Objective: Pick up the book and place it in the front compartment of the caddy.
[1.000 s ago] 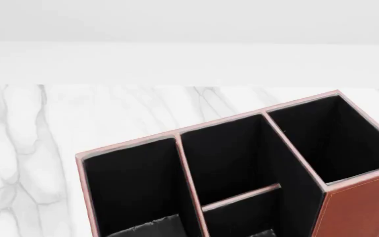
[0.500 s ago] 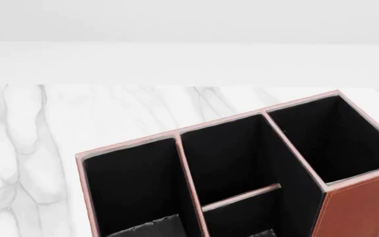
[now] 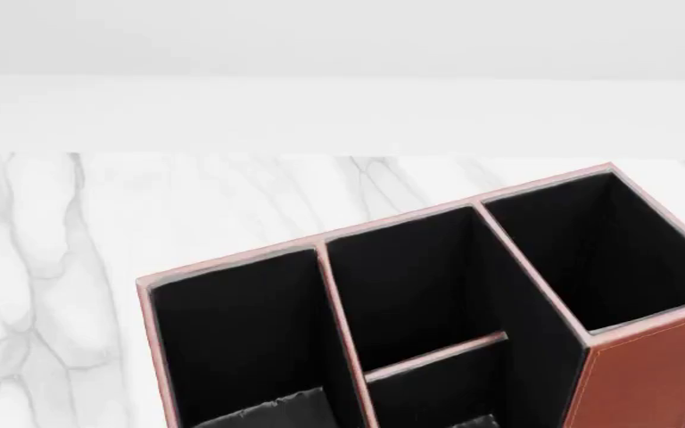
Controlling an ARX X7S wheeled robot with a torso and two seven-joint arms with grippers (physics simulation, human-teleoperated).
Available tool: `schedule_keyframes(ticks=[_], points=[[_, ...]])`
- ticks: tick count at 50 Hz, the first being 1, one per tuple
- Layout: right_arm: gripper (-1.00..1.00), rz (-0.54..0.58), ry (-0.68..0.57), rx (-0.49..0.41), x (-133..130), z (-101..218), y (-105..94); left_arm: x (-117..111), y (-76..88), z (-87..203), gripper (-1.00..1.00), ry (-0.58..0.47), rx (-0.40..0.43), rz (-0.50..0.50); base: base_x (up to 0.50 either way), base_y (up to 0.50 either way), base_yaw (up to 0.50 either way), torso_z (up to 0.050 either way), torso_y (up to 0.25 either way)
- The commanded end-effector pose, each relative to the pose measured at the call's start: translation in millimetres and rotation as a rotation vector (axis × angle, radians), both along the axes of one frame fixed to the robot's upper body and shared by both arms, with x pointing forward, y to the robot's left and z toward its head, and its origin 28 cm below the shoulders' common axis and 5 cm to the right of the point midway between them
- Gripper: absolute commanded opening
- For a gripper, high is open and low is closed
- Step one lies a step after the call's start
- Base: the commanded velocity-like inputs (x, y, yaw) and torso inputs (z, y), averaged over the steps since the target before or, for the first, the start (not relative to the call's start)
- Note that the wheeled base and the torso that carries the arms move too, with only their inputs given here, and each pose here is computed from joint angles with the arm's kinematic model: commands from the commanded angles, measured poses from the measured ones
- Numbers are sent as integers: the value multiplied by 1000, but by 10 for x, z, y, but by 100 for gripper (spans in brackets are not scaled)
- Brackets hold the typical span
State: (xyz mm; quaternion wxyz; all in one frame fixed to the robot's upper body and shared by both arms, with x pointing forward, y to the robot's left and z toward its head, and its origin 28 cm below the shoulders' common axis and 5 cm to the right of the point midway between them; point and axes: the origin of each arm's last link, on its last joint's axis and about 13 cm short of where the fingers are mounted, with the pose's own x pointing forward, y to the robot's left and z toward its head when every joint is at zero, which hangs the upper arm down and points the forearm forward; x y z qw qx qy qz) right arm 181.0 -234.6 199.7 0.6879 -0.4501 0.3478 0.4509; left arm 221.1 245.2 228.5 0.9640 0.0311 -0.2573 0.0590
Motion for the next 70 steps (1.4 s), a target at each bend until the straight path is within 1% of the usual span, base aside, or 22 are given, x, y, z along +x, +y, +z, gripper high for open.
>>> schedule_keyframes(ticks=[1,6,9,12,15,23,33,38,41,42,43,45,52,59,70], points=[[-100,-6,-100,26,-2,297,-18,6,19,0,100,-8,-12,0,0,0,0,0,0],[-100,-19,-159,13,-16,541,-64,5,18,2,100,-9,-12,0,0,0,0,0,0],[-100,-31,-179,-12,-15,636,-91,3,19,2,100,-9,-12,1,0,0,0,0,0],[-100,-38,-219,-35,-21,820,-119,4,13,-4,100,-8,-13,-1,0,0,0,0,0],[-100,-35,-268,-43,-26,994,-125,3,9,-3,100,-8,-12,-3,0,0,0,0,0],[-100,-47,-360,-65,-32,1315,-131,1,10,-7,100,-8,-13,-3,0,0,0,0,0],[-100,-52,-473,-76,-88,1743,-131,-4,12,-2,100,-9,-13,-2,0,0,0,0,1],[-100,-59,-512,-72,-95,1868,-138,-5,12,8,100,-11,-11,-2,0,0,0,0,0],[-100,-70,-558,-75,-103,1970,-151,-4,13,14,100,-12,-10,-1,0,0,0,0,3],[-100,-71,-562,-71,-103,1986,-153,-4,14,15,100,-13,-10,-1,0,0,0,0,0],[-100,-75,-582,-51,-111,2042,-160,-5,15,18,100,-13,-10,0,0,0,0,0,0],[-100,-84,-615,-46,-128,2169,-176,-5,19,23,100,-14,-10,2,0,0,1,0,0],[-100,-105,-682,-44,-170,2442,-195,7,22,23,100,-15,-11,3,0,0,0,0,1],[-100,-108,-727,-28,-222,2563,-201,7,24,30,100,-16,-12,3,0,0,0,0,0],[-100,-105,-730,-11,-217,2535,-203,9,26,16,100,-14,-14,4,0,0,0,0,1]])
